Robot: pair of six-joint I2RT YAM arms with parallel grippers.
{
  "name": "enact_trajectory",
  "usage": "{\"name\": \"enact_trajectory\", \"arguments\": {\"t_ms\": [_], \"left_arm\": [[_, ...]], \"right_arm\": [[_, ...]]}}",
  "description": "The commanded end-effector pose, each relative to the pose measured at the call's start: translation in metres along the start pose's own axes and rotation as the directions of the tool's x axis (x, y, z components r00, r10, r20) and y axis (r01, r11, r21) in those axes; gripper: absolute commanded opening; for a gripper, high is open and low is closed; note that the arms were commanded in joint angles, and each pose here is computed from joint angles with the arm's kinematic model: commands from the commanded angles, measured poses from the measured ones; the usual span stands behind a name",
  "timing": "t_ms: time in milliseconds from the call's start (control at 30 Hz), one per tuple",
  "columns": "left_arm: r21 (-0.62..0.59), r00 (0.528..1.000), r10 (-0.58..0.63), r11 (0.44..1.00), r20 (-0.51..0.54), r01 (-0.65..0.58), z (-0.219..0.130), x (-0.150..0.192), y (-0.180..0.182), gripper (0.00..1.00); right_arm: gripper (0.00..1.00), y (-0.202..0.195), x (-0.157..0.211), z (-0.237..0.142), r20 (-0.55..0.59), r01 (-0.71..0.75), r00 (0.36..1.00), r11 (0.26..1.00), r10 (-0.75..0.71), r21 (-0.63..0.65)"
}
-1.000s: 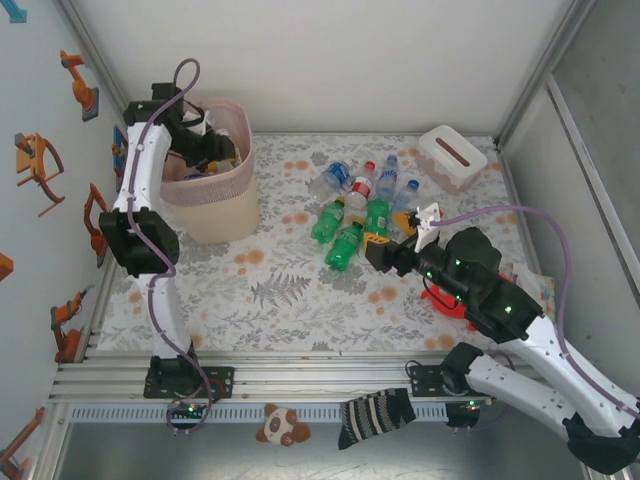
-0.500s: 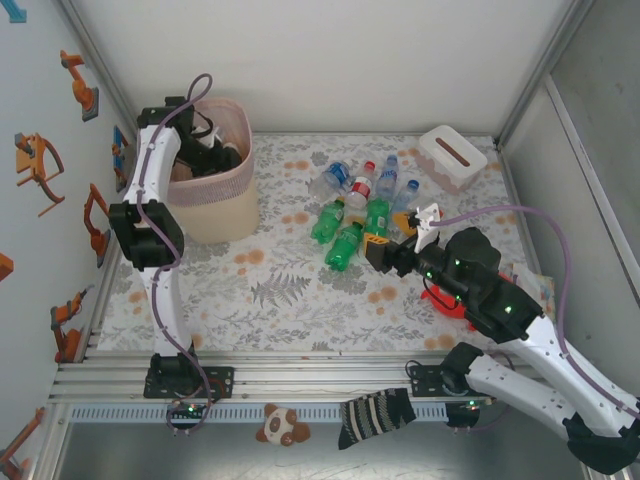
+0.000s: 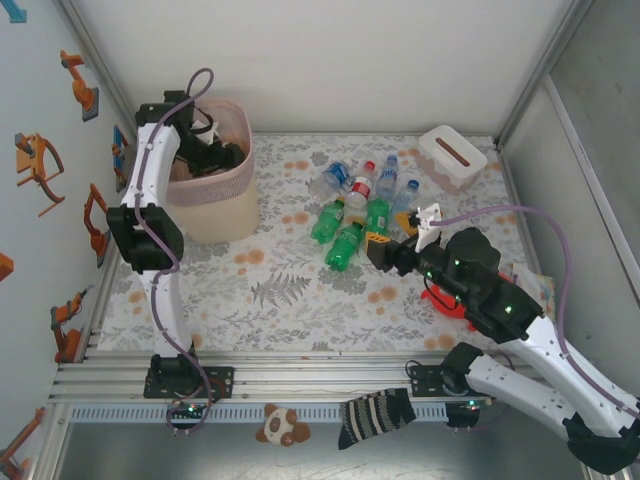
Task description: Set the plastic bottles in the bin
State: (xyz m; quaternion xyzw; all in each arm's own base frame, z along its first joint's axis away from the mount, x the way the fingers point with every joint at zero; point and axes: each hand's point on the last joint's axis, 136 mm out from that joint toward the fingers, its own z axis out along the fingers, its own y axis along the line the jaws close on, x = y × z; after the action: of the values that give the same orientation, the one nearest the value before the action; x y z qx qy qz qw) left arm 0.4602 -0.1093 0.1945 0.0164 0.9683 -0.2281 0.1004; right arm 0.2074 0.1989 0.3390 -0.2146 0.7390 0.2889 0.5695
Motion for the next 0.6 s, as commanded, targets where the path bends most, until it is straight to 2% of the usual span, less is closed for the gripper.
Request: {"name": "enact_trajectory", "arguments": {"t_ms": [0,400,567], "left_arm": [[-0.057,0.995,0.027,0.998,0.093,-0.021,-0.046,-0.001,-0.005,0.83],[-0.087,0.975,0.074,0.995,0.212,-0.056,-0.099,0.005,-0.024,0.85],[-0.083,0.967,0.088,0.994,0.241,-0.070,-0.113,0.010,-0.032,0.81]], "right_arm": [[0.80,0.001,-0.020,-0.007,0.049,0.017,0.999,1.000,-0.017,0.012],[0.80,-0.004,-0.023,-0.006,0.041,0.020,0.999,0.999,-0.022,0.048],[0.78,-0.019,-0.021,-0.005,0.020,-0.003,1.000,0.991,0.000,0.134]]}}
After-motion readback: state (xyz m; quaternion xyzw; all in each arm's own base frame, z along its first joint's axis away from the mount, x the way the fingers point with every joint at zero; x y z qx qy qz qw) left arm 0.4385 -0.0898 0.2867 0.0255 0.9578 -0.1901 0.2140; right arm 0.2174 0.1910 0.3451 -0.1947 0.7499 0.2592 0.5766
